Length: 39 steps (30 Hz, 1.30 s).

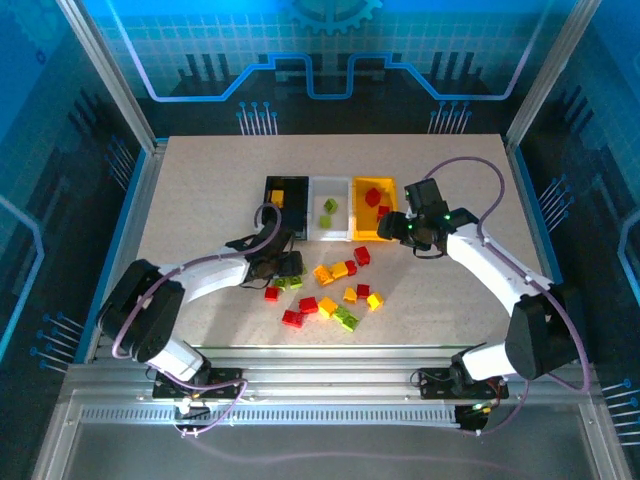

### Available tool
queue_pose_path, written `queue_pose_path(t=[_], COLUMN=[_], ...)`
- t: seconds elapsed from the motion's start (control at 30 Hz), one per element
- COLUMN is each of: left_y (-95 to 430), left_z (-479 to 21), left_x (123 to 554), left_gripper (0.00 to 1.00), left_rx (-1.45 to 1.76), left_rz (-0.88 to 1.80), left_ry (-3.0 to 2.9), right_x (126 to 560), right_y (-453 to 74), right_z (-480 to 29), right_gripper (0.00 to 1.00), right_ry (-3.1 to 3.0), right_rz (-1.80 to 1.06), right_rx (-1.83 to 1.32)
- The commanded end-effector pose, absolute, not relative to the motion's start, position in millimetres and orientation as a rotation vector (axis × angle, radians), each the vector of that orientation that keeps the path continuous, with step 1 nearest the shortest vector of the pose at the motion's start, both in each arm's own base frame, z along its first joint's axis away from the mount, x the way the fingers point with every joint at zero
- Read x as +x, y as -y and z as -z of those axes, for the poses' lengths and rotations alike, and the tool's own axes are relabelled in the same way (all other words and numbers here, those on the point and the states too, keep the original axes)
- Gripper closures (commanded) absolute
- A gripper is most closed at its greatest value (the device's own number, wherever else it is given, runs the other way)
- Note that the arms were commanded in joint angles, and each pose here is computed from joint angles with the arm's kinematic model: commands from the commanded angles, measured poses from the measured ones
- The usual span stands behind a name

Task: Sort the legos into containers by color

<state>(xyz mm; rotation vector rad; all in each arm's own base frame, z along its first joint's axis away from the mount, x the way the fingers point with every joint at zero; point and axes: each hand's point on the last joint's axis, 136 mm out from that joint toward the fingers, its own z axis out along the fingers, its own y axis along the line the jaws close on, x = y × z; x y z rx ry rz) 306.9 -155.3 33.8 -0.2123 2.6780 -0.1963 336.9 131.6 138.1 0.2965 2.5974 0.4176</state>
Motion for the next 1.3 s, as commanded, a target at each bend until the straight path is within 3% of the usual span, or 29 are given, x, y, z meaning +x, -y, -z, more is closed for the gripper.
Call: queue_pose_path(t=[0.0, 0.4, 0.63, 0.83, 1.0, 1.27], left_y=[154.6, 156.6, 153.2, 156.4, 162.0, 193.3], left_z=[-41.8, -37.8, -22.9, -25.3, -51.0, -134.9], left_x=[328.2, 343.4, 332.9, 327.2, 324.5, 349.6], left_gripper=[0.22, 0.43, 0.5, 0.65, 0.73, 0.74], left_rx=[-0.214, -0.241, -0.262, -0.28, -0.27, -0.189], left_rz=[0.173, 0.197, 0.18, 0.226, 0.273, 0.394], left_ry=[-2.614, -2.605, -2.653, -2.653, -2.616, -2.453], right_x=[334.3, 334.7, 335.5, 336.3, 335.8, 333.3], right_y=[-129.5, -129.4, -129.1, -127.7, -127.9, -127.5], right_z=[-144.7, -143.1, -142.9, -142.8, -143.5, -145.2], right_gripper=[0.31, 0.31, 0.31, 0.31, 0.31, 0.31], right_ry=[-2.577, -2.577, -2.576, -2.574, -2.574, -2.564], right_rz=[-0.412, -0.412, -0.413, -0.409, -0.419, -0.437], right_rx=[0.302, 0.303, 0.305, 0.318, 0.318, 0.33])
